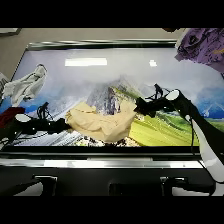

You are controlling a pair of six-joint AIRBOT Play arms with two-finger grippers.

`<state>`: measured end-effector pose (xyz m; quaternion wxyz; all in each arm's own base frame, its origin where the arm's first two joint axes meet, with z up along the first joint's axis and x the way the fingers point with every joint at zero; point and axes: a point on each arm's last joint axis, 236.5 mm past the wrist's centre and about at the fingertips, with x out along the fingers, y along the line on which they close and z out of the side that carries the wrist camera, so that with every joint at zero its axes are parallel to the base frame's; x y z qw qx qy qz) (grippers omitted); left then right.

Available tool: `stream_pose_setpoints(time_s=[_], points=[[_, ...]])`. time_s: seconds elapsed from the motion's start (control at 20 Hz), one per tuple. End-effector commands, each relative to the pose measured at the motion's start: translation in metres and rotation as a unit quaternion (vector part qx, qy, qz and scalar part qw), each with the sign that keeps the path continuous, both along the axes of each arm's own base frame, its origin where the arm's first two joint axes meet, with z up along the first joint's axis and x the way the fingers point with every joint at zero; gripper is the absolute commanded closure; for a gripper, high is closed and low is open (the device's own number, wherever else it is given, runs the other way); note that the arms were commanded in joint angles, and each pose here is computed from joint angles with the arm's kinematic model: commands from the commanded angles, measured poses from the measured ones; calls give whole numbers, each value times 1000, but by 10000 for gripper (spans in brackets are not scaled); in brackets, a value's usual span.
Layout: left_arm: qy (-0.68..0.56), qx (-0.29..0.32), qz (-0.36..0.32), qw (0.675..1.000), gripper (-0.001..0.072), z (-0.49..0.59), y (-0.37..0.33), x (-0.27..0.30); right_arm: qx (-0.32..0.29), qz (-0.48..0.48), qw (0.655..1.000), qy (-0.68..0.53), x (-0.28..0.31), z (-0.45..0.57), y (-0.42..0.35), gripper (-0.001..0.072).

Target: Fold the clothes and pants, and hang the long-sleeved shirts on hangers.

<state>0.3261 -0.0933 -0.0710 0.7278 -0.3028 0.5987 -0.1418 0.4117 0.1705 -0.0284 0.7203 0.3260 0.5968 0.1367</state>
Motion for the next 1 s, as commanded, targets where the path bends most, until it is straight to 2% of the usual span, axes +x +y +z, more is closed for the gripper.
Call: stream_pose_setpoints(time_s=[0.0, 0.15, 0.3, 0.45, 0.6, 0.8, 0.95], points=[[-101, 10, 5, 995, 694, 74, 10, 54, -37, 7, 995, -94, 26, 59, -13, 684], [-251, 79, 29, 964, 694, 212, 45, 108, -98, 12, 961, -260, 63, 184, -34, 684], [-399, 175, 73, 897, 694, 372, 78, 111, -181, -11, 889, -421, 58, 326, -69, 684], [-518, 224, 129, 816, 694, 505, 96, 62, -224, -46, 814, -534, 2, 443, -95, 684], [-586, 233, 162, 759, 693, 577, 94, -10, -239, -72, 762, -597, -79, 512, -112, 683], [-592, 245, 190, 744, 693, 592, 94, -86, -252, -87, 734, -625, -161, 540, -126, 683], [-581, 252, 196, 749, 693, 586, 97, -98, -225, -107, 747, -616, -174, 540, -127, 683]])
